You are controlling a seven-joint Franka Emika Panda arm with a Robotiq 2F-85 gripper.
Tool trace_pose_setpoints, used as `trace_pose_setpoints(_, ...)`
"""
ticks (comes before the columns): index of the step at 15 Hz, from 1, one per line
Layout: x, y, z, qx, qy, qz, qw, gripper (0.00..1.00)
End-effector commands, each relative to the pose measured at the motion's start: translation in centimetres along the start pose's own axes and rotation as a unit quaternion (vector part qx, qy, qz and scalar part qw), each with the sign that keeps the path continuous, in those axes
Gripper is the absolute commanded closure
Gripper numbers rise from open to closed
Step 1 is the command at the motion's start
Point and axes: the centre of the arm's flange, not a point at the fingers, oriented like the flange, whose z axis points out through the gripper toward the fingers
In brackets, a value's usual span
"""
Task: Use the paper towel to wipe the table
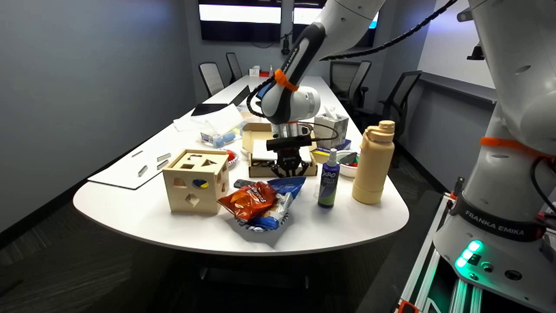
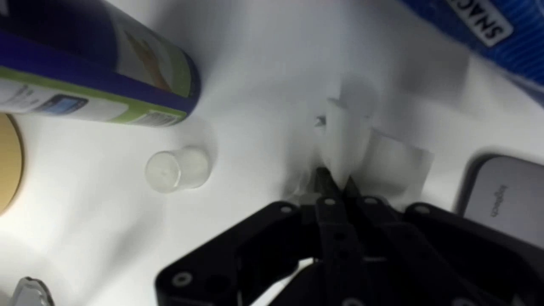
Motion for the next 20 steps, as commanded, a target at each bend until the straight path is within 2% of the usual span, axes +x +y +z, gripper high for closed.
trace_pose_setpoints(1, -1.8, 4.1, -0.2, 0.029, 0.033, 0.036, 0.9984, 0.99)
trace_pose_setpoints(6, -2.1, 5.9, -0.8, 0.064, 0.061, 0.042, 0.9952, 0.99)
trace_pose_setpoints(13, -2.7, 6.0, -2.7, 0.077, 0.078, 0.037, 0.9933, 0.99)
trace_pose_setpoints(14, -2.8, 6.0, -2.9, 0.077, 0.078, 0.038, 0.9933, 0.71)
trace_pose_setpoints(15, -2.8, 6.2, -3.1, 0.076, 0.079, 0.036, 0.9933, 0.71)
trace_pose_setpoints(20, -3.0, 6.3, -3.4, 0.077, 0.078, 0.036, 0.9933, 0.33)
